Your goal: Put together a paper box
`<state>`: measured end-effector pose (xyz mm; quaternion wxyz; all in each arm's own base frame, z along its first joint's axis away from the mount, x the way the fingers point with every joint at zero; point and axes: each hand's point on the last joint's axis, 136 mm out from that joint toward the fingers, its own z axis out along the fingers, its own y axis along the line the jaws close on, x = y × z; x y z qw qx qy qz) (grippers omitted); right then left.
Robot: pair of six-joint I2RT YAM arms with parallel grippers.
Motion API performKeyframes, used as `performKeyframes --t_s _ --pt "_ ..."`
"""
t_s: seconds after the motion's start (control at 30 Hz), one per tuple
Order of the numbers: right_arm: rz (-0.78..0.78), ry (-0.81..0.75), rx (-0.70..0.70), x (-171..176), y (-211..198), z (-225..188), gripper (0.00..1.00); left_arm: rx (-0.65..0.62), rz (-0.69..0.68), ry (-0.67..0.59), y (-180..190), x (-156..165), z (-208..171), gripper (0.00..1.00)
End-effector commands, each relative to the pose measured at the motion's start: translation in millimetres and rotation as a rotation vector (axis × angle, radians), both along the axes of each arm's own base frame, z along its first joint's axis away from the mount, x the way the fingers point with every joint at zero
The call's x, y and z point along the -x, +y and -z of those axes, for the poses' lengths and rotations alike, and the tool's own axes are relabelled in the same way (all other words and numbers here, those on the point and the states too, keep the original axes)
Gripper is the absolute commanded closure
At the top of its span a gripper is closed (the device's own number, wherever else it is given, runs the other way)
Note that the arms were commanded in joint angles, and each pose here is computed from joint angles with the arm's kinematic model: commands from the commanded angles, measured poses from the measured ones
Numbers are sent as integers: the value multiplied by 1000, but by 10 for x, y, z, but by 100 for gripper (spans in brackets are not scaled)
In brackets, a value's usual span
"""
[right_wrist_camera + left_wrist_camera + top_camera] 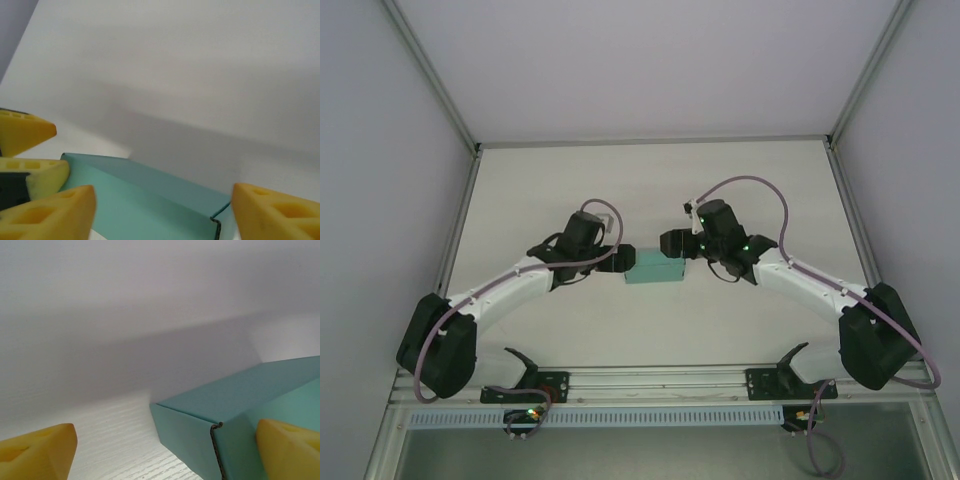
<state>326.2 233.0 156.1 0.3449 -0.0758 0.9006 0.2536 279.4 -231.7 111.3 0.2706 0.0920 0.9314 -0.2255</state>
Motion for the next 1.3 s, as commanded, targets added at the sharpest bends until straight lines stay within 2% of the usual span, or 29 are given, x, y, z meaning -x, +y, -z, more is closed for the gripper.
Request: performKeyframes --t_s 0.0,0.1,0.27,0.4,0.57,0.7,0.83,1.27 --pt "-117 -6 98 88 -4 -8 0 -38 2 -3 61 -33 -55 0" --pt "-324 -62 152 200 121 -134 1 -10 -14 -32 81 -126 -217 0" --pt "-674 -251 310 336 211 -254 0 27 -55 -90 192 -253 -516 0" --pt "-966 -288 426 478 294 -111 0 4 -167 -122 549 -290 -626 0" --pt "-1199 -291 666 498 362 254 0 -27 -319 -81 1062 -200 -473 0" --pt "-1230 -268 811 297 430 487 0 -38 -384 -47 1275 -72 -343 0" --pt "-1249 -277 876 155 517 654 1 -47 -416 -36 1379 13 -279 0" --pt "-1315 -142 943 199 504 1113 27 -73 -443 -43 1514 146 -253 0"
